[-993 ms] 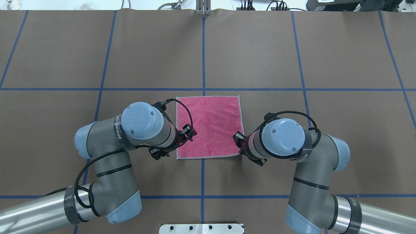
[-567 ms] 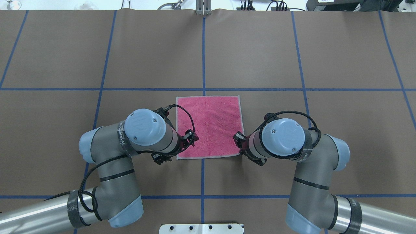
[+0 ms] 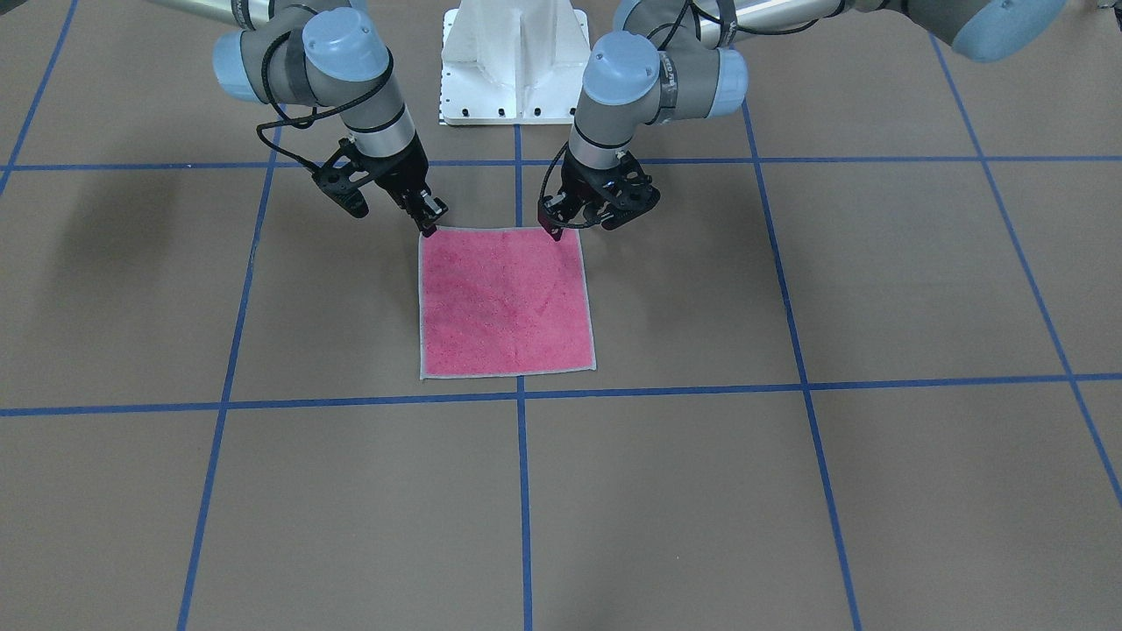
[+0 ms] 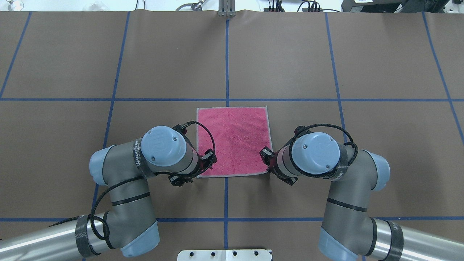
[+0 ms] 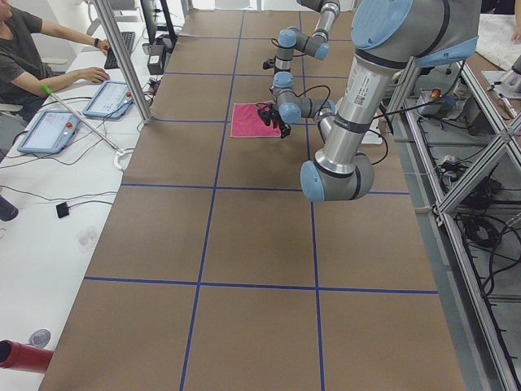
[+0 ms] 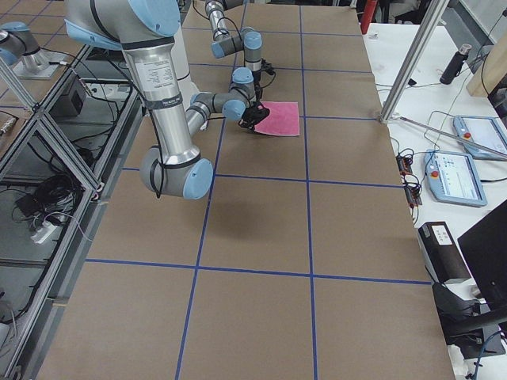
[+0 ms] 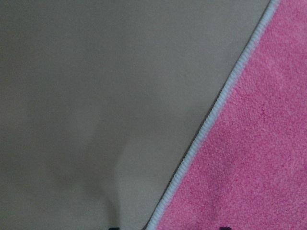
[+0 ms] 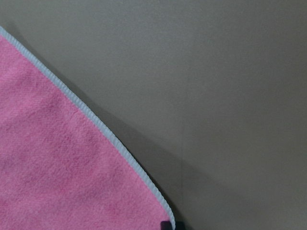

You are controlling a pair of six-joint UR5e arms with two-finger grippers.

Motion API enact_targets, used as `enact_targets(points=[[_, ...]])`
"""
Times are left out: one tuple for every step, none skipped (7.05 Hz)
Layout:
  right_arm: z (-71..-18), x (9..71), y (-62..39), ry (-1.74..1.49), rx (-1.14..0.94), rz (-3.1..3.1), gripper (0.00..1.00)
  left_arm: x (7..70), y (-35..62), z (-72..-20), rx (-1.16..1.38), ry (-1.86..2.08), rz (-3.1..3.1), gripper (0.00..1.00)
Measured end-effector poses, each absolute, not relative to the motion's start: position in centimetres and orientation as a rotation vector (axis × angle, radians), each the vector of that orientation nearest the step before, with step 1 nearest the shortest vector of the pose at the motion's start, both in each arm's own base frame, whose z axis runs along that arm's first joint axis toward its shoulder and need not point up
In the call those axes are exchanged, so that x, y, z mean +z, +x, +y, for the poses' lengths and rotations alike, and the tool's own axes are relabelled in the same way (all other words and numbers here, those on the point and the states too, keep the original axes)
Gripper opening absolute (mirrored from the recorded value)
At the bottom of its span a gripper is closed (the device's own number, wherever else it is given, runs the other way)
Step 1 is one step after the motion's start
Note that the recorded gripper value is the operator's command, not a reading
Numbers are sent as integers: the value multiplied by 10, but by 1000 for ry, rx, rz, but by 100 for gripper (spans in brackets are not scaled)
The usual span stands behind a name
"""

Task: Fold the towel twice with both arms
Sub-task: 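Close both grippers on the two near corners of the towel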

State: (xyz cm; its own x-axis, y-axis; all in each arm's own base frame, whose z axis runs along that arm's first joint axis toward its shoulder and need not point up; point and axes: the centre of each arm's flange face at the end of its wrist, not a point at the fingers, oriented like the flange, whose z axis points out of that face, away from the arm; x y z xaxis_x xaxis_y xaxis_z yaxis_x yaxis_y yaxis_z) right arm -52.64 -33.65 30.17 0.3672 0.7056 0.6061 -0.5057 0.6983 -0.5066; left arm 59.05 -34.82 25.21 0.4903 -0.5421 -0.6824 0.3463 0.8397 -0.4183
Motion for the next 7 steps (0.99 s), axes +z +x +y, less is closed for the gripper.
enact_targets(points=[[-336, 301, -526, -251, 788, -903, 0, 253, 592, -347, -548, -241, 896, 56], [-336, 301, -526, -252, 788, -904, 0, 253, 593, -346, -550, -242, 886, 46], [-336, 301, -526, -252, 788, -903, 0, 254, 593, -346, -551, -243, 882, 34], [-336, 301, -526, -252, 788, -903, 0, 254, 593, -346, -551, -243, 880, 29], [-336, 301, -526, -252, 788, -904, 0, 254, 593, -346, -552, -243, 879, 17], [-337, 301, -526, -252, 788, -904, 0, 255, 593, -346, -552, -243, 878, 3], [-337, 301, -525, -252, 789, -905, 0, 255, 593, -345, -552, -244, 877, 0]])
